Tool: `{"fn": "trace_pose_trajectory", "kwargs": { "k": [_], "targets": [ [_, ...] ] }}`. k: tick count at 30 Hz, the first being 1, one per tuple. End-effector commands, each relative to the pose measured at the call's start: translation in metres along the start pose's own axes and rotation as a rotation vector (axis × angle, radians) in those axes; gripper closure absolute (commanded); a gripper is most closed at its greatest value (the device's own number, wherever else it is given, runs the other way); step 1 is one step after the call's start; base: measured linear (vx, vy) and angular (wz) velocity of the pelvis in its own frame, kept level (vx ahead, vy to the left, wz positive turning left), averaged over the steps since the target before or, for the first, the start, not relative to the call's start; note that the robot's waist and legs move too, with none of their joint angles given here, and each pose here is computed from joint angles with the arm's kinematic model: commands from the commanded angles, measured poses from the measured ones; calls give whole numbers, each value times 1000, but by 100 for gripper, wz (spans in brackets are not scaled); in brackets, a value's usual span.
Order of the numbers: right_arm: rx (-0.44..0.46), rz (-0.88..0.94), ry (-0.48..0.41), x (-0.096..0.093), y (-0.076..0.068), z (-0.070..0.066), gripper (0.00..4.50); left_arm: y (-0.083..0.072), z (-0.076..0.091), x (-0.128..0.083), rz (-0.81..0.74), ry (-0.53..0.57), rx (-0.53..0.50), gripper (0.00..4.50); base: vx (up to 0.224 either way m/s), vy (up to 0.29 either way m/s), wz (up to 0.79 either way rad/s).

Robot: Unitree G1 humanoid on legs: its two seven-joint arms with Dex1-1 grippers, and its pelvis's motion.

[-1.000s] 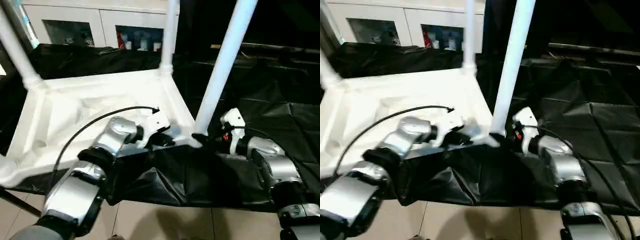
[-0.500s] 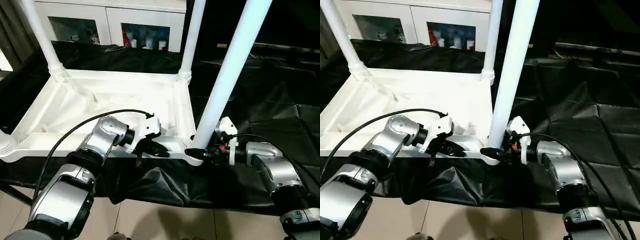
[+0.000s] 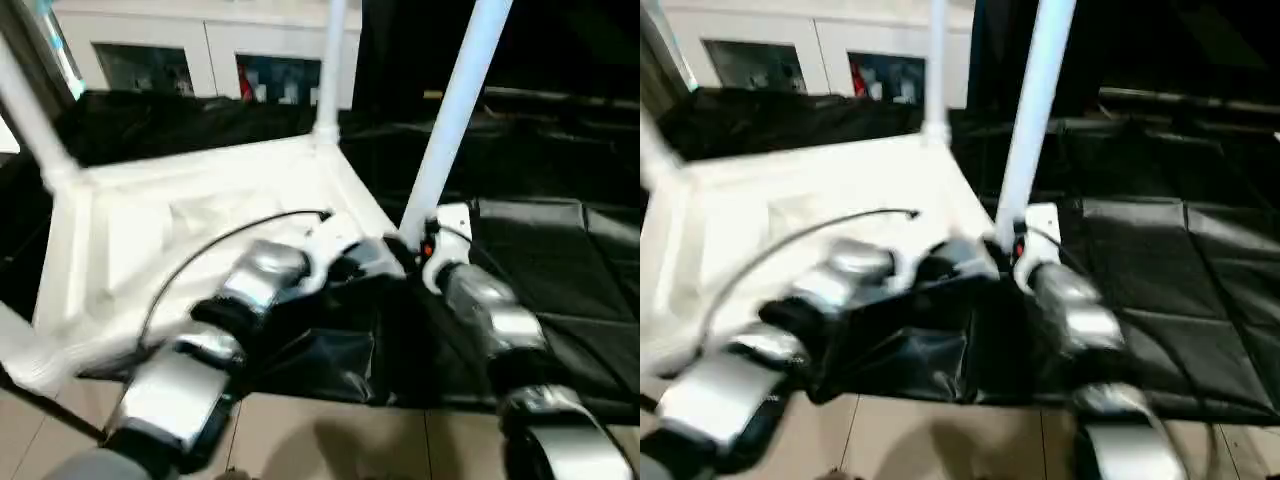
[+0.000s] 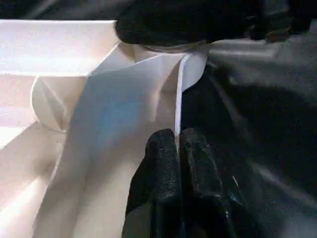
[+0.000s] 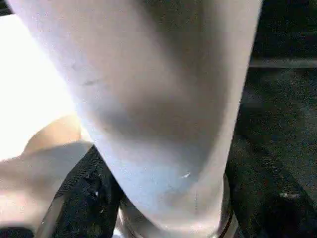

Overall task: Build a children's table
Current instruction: Rotate leg to tighten, then rotate table base

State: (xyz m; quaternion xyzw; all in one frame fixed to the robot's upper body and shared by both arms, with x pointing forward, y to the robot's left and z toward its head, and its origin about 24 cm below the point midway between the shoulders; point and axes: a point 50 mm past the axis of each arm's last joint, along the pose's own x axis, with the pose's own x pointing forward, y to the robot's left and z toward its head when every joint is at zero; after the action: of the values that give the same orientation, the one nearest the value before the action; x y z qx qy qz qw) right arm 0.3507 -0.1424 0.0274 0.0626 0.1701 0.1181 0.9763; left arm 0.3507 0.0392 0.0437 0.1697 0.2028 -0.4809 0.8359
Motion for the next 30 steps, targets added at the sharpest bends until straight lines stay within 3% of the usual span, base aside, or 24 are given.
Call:
{"fn": "trace_pose_trajectory", "kwargs": {
  "k": [1, 2, 3, 6, 10, 15, 19, 25, 30],
  "targets": [
    [32, 19, 153, 0, 17, -38, 197, -11, 9, 11, 23, -60, -37, 450, 0, 0, 0],
    [-12, 84, 98, 5, 29, -29, 197, -22, 14, 16, -36, -75, -3, 450, 0, 0, 0],
    [-12, 98, 89, 5, 31, -28, 163, -23, 14, 17, -41, -75, 3, 450, 0, 0, 0],
    [15, 127, 69, 6, 33, -25, 125, -22, 13, 16, -48, -76, 11, 450, 0, 0, 0],
    [-86, 220, 28, 3, 30, -15, 99, -17, 9, 10, -68, -75, 50, 450, 0, 0, 0],
    [-189, 408, -14, -17, 3, -6, 99, -8, 1, -1, -97, -67, 85, 450, 0, 0, 0],
    [-275, 548, 28, -53, -41, 2, 99, -1, -9, -16, -193, -57, 108, 450, 0, 0, 0],
    [-291, 642, 73, -76, -61, 11, 99, 5, -15, -26, -250, -38, 125, 450, 0, 0, 0],
    [-334, 687, 84, -85, -64, 15, 99, 8, -17, -32, -276, -42, 123, 450, 0, 0, 0]
  ]
}}
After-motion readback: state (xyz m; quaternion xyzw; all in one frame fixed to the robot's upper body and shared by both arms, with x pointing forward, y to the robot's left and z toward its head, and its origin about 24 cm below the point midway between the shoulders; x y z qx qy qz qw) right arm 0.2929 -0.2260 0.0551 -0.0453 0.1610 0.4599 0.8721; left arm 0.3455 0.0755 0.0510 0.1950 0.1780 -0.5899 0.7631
